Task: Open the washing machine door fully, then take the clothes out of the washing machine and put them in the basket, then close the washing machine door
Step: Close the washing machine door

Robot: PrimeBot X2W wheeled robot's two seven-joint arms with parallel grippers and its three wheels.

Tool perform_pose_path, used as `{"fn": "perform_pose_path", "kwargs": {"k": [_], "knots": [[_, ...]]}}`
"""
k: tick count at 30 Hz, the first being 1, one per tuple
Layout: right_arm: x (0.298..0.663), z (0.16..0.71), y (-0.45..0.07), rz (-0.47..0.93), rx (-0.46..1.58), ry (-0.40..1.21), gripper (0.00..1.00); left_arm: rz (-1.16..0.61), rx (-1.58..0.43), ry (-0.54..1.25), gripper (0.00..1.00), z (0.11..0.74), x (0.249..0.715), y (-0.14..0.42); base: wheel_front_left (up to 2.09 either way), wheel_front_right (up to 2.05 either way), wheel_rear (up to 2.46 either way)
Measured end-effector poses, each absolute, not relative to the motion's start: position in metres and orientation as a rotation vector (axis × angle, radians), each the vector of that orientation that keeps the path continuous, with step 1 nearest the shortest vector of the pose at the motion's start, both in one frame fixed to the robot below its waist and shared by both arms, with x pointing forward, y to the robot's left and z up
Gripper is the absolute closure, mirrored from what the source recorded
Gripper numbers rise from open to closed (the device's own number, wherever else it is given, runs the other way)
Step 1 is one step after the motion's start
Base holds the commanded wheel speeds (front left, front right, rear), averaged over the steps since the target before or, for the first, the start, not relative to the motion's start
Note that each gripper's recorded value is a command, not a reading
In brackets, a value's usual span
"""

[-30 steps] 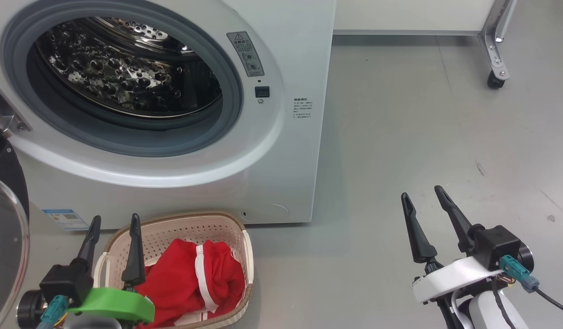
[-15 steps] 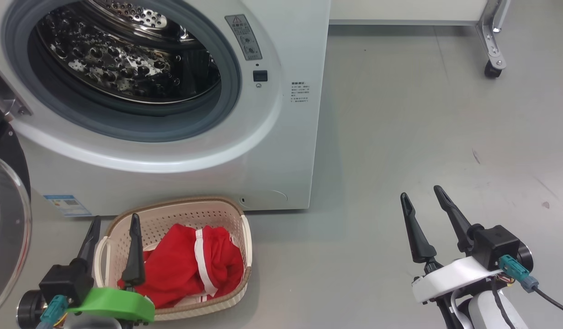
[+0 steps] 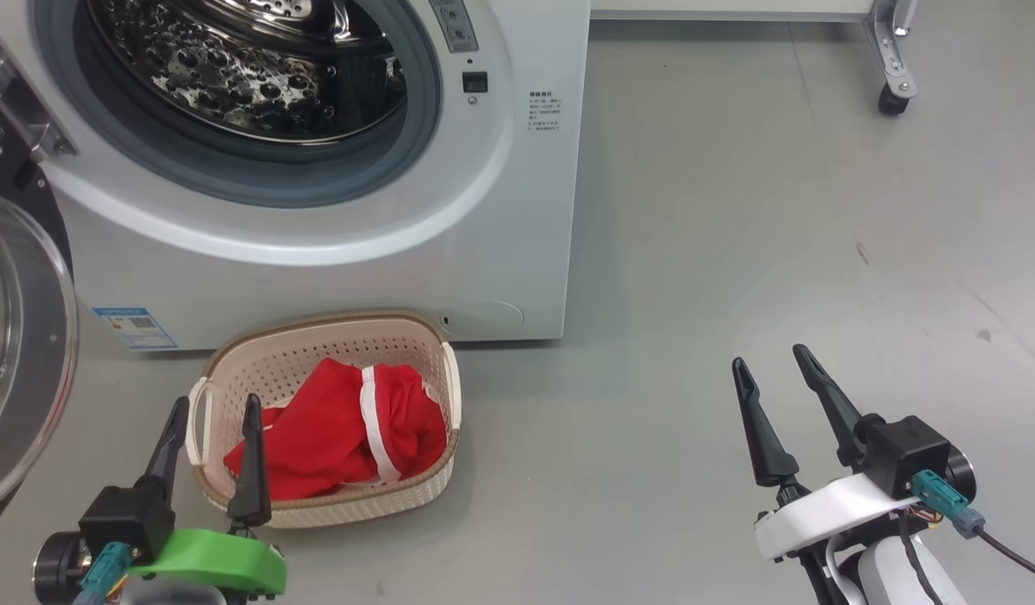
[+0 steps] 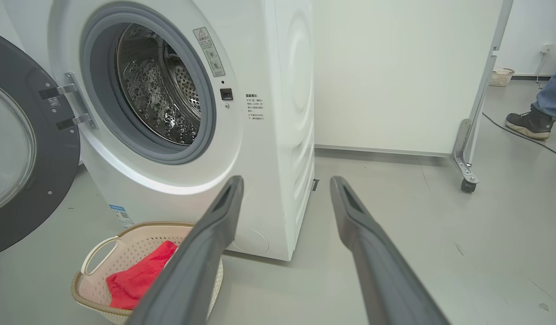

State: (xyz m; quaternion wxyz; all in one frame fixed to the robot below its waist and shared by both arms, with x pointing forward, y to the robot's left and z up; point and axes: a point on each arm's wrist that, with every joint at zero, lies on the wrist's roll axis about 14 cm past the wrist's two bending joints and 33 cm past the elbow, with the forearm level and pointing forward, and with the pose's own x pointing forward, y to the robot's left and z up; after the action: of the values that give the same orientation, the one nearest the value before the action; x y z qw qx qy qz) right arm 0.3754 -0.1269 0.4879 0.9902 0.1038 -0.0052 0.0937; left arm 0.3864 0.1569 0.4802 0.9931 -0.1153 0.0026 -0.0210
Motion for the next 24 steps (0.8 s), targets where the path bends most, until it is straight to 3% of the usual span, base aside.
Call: {"fn": "perform_pose_path", "kwargs": {"k": [12,24], "knots": [[0.3749,0.4873,-0.1252,0.194,0.209,-0.008,0.00,-0.043,-0.230,0.002,0.00,0.4813,0.3859,0.1568,-1.17,1.17,0.00],[0.3770,0.4854,-0.1229,0.200,0.210,-0.002,0.00,-0.035,-0.229,0.008,0.00,0.4791,0.3855,0.1591,-0.67,0.67,0.00]]}}
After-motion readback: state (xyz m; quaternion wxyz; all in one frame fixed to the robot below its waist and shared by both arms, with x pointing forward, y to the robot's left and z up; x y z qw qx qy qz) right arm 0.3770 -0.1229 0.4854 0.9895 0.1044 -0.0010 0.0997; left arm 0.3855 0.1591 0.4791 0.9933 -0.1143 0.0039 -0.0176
